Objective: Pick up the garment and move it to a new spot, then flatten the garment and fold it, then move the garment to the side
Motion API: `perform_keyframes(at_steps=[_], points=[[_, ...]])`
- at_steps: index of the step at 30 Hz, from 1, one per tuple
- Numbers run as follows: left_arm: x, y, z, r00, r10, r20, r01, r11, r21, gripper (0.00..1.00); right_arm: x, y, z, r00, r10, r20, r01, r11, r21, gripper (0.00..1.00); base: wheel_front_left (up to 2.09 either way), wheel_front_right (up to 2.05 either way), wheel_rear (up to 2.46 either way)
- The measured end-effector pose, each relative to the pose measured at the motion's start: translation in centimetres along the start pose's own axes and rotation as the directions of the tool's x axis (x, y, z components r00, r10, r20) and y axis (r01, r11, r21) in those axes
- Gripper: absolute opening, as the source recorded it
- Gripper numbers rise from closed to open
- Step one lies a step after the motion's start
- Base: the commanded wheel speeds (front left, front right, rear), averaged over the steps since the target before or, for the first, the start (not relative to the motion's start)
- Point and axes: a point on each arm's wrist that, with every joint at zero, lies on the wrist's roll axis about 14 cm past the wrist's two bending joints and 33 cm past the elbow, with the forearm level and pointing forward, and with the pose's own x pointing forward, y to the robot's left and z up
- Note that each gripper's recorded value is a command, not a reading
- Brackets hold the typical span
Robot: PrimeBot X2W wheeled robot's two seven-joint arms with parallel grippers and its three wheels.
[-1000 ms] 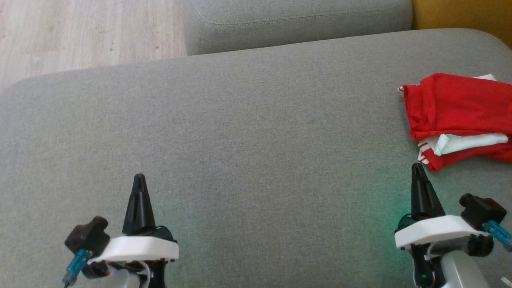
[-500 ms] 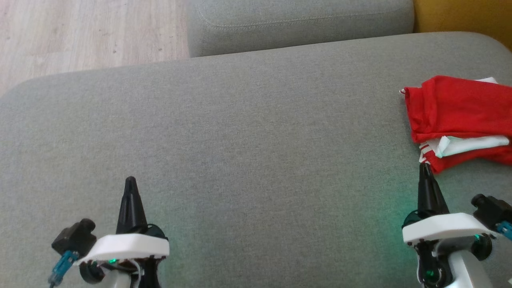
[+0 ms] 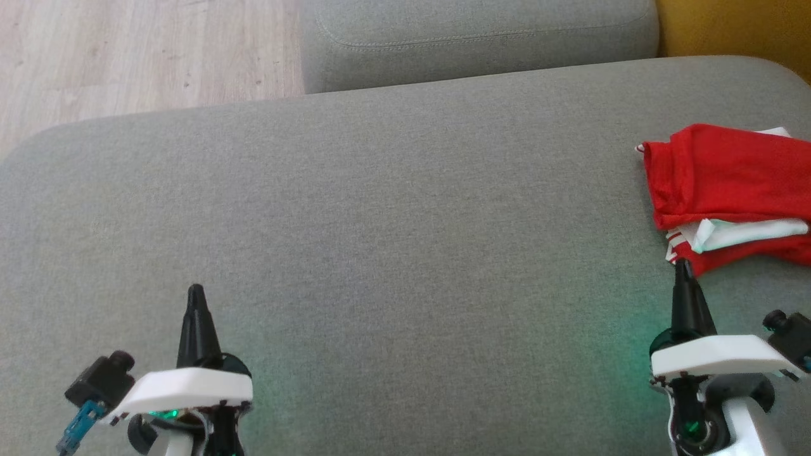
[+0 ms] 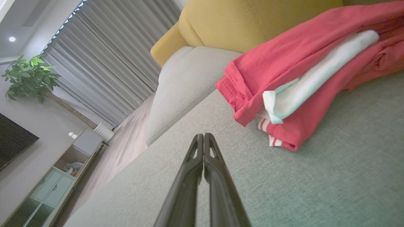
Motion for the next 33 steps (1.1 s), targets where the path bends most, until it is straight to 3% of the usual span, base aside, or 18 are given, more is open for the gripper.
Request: perform_keyframes(at_steps=[17, 33], points=[[-0.2, 0.7, 0.6, 1.000, 0.024, -0.003, -0.024, 0.987, -0.156, 0.00, 0.1, 0.0, 0.4, 1.000, -0.008, 0.000, 0.008, 0.984, 0.177, 0.00, 0.00, 0.00, 0.00], [-0.5, 1.2, 1.4, 1.000, 0.029, 0.002, -0.027, 0.950, -0.310, 0.00, 0.2, 0.3, 1.0, 1.000, -0.002, 0.004, 0.001, 0.938, 0.347, 0.00, 0.00, 0.00, 0.00]])
